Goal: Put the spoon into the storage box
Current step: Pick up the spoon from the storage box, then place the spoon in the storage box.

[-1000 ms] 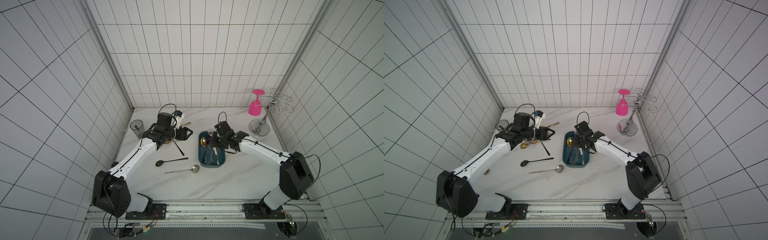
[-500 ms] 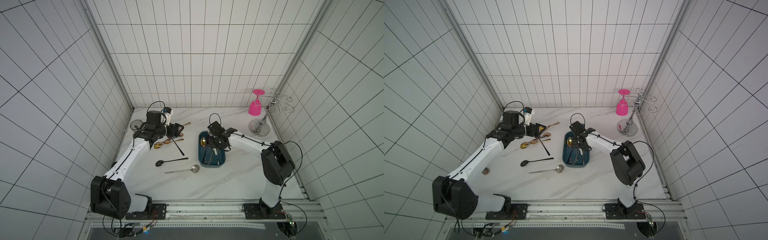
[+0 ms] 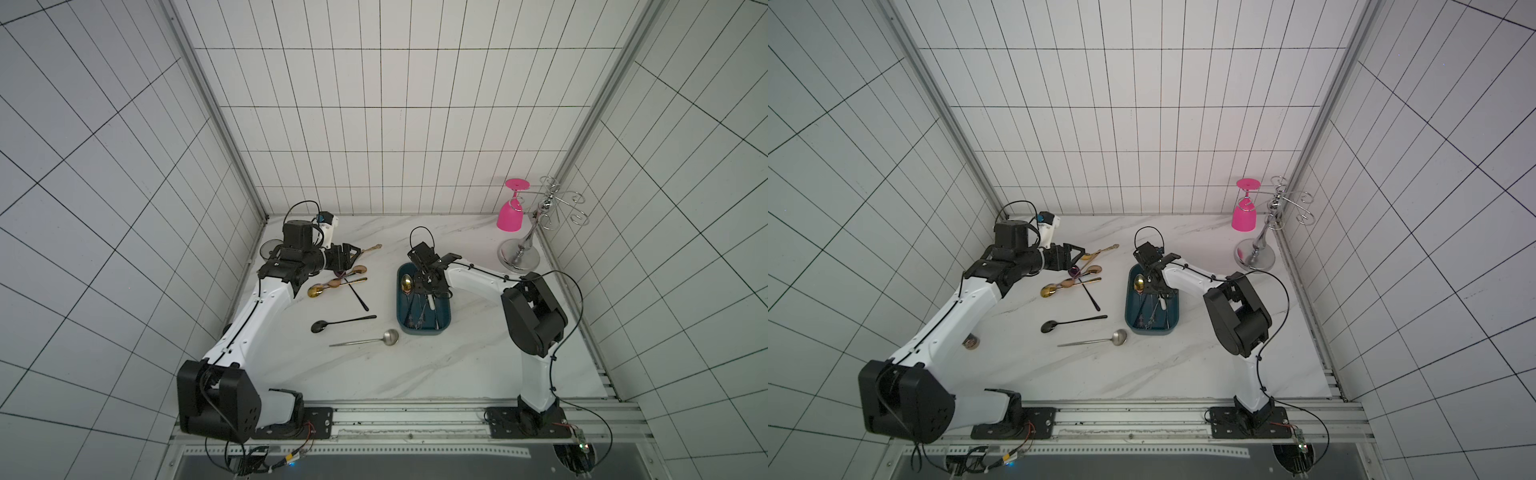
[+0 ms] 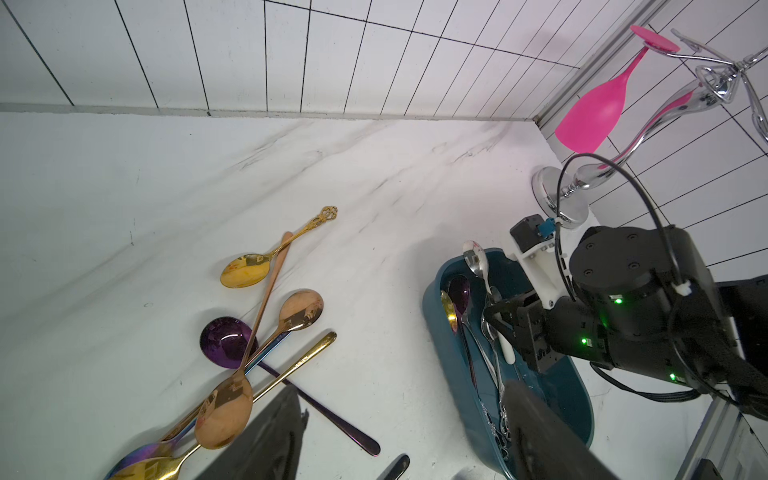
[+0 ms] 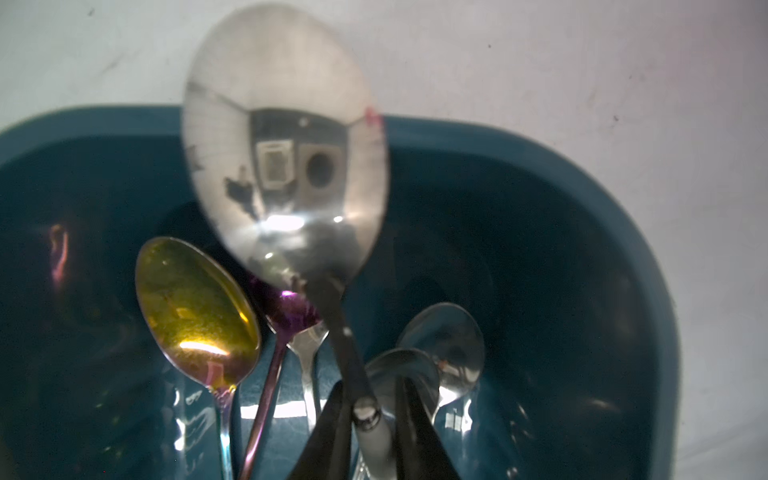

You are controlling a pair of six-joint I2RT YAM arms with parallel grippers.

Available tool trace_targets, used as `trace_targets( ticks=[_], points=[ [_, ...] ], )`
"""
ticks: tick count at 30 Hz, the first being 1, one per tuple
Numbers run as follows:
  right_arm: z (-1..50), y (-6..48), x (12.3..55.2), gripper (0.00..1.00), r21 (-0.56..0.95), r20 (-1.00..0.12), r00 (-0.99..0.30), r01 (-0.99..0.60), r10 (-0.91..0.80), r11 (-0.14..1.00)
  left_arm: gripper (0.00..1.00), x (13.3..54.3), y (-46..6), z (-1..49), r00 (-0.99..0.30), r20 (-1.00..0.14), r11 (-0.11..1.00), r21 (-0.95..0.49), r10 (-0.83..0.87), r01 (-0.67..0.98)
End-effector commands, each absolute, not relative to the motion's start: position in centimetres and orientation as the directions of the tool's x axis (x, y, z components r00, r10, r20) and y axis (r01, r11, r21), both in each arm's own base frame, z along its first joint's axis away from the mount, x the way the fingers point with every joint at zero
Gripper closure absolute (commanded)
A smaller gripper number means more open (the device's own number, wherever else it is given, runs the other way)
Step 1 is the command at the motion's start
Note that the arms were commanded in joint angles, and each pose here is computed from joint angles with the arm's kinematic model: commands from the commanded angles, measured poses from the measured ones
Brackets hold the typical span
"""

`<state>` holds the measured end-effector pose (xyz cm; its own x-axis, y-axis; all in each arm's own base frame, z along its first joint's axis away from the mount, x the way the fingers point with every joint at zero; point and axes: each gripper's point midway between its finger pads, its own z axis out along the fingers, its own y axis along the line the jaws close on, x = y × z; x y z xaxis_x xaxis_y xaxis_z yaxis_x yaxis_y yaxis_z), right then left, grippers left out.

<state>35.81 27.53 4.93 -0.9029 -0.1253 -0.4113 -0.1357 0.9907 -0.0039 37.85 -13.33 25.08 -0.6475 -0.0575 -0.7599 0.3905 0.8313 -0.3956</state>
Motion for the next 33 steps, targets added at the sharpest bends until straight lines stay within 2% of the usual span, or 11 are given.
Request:
trace_targets(
  ticks=[1, 6, 12, 18, 26, 30, 33],
  points=[
    [5.8, 27.3, 36.0, 0.91, -0.033, -0.412, -0.9, -0.144, -0.144, 0.989, 0.23, 37.5, -13.1, 25.6, -0.636, -0.768, 0.826, -0.402, -0.069, 0.395],
    [8.0, 28.0, 34.4, 1.0, -0.019, -0.412, -0.893, -0.191, -0.181, 0.981, 0.23, 37.6, -12.9, 25.4, -0.639, -0.766, 0.828, -0.404, -0.073, 0.389],
    [9.5, 28.0, 31.5, 1.0, 0.049, -0.382, -0.91, -0.197, -0.164, 0.979, 0.22, 37.6, -12.9, 25.2, -0.635, -0.771, 0.829, -0.391, -0.058, 0.399],
    [7.9, 28.0, 28.5, 1.0, 0.163, -0.299, -0.951, -0.136, -0.083, 0.977, 0.22, 37.3, -12.8, 24.7, -0.625, -0.781, 0.827, -0.353, -0.003, 0.437],
    [4.9, 28.2, 27.9, 1.0, 0.17, -0.21, -0.975, -0.11, -0.073, 0.979, 0.15, 35.6, -12.8, 23.6, -0.601, -0.785, 0.806, -0.253, 0.152, 0.535],
    [4.8, 28.1, 28.1, 0.87, 0.169, -0.205, -0.976, -0.106, -0.07, 0.98, 0.15, 34.1, -12.2, 22.0, -0.598, -0.751, 0.793, -0.169, 0.28, 0.585],
    [6.1, 27.6, 28.5, 0.83, 0.154, -0.248, -0.966, -0.119, -0.079, 0.981, 0.15, 32.5, -11.5, 20.4, -0.585, -0.7, 0.764, -0.087, 0.41, 0.639]
  ],
)
